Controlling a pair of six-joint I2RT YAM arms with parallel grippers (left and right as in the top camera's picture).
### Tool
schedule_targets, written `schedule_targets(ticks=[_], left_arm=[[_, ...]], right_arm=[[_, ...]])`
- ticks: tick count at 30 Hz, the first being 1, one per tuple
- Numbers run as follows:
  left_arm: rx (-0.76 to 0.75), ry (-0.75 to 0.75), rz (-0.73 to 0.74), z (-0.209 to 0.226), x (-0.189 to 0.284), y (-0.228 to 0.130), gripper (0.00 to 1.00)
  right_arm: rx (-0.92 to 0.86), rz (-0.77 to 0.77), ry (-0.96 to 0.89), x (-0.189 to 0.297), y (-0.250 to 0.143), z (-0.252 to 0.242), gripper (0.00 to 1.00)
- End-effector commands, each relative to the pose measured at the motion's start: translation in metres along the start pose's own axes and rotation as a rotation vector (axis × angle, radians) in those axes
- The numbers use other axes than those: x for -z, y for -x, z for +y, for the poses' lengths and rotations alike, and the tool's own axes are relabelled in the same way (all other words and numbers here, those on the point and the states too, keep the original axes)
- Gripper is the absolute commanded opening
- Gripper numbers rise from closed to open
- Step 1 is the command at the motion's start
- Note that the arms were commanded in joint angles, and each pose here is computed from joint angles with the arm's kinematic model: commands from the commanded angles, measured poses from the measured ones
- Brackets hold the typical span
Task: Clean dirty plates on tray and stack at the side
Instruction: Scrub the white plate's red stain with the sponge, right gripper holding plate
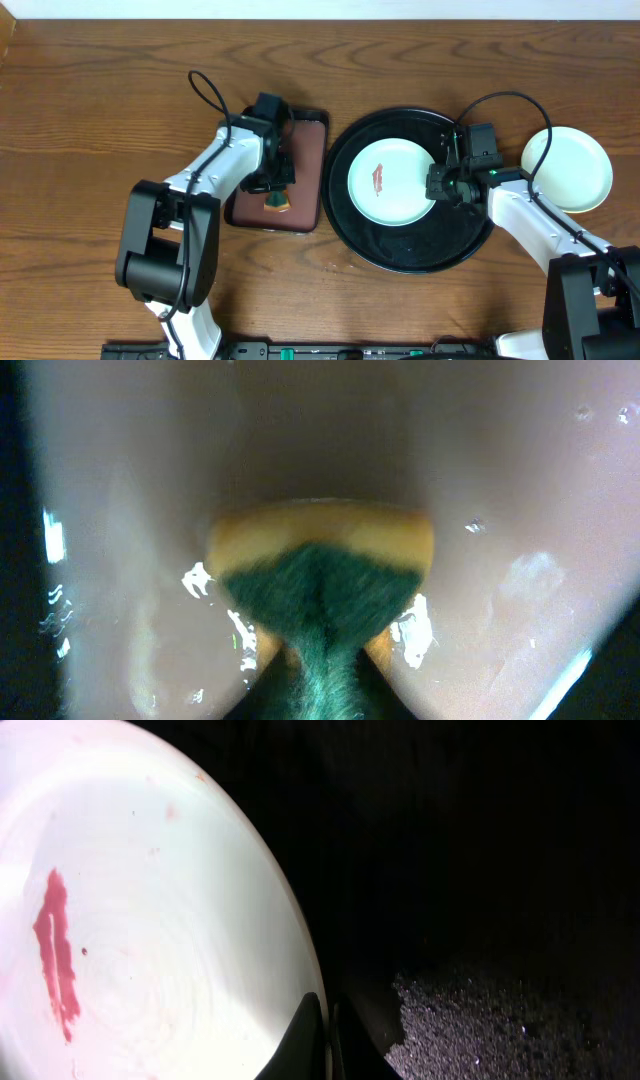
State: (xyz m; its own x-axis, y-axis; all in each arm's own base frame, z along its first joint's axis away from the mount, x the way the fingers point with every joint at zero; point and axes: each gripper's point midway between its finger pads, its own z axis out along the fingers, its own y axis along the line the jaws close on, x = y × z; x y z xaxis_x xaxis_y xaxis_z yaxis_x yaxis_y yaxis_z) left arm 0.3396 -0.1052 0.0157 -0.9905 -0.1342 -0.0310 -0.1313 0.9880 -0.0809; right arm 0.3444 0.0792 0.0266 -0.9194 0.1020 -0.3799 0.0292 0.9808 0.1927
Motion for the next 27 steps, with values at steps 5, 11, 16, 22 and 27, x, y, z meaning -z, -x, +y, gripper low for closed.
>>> schedule_targets(ticks=[5, 11, 16, 22, 27], left_arm=[[-0.004, -0.058, -0.033, -0.008, 0.050, 0.007, 0.45], [0.035, -0.040, 0.074, -0.009, 0.037, -0.023, 0.38], [-0.005, -0.013, 0.118, -0.012, 0.009, -0.045, 0.38], [0.035, 0.066, 0.053, 0.008, -0.021, -0.043, 0.19], [0.034, 0.045, 0.017, 0.008, -0.036, -0.043, 0.08]], right_arm=[[0.006, -0.032, 0.004, 0.002, 0.010, 0.005, 0.01], [0.006, -0.038, 0.006, 0.002, 0.011, 0.006, 0.01], [0.007, -0.039, 0.006, 0.002, 0.011, 0.006, 0.02], [0.006, -0.039, 0.006, 0.002, 0.011, 0.006, 0.02], [0.006, -0.040, 0.006, 0.002, 0.011, 0.006, 0.02]])
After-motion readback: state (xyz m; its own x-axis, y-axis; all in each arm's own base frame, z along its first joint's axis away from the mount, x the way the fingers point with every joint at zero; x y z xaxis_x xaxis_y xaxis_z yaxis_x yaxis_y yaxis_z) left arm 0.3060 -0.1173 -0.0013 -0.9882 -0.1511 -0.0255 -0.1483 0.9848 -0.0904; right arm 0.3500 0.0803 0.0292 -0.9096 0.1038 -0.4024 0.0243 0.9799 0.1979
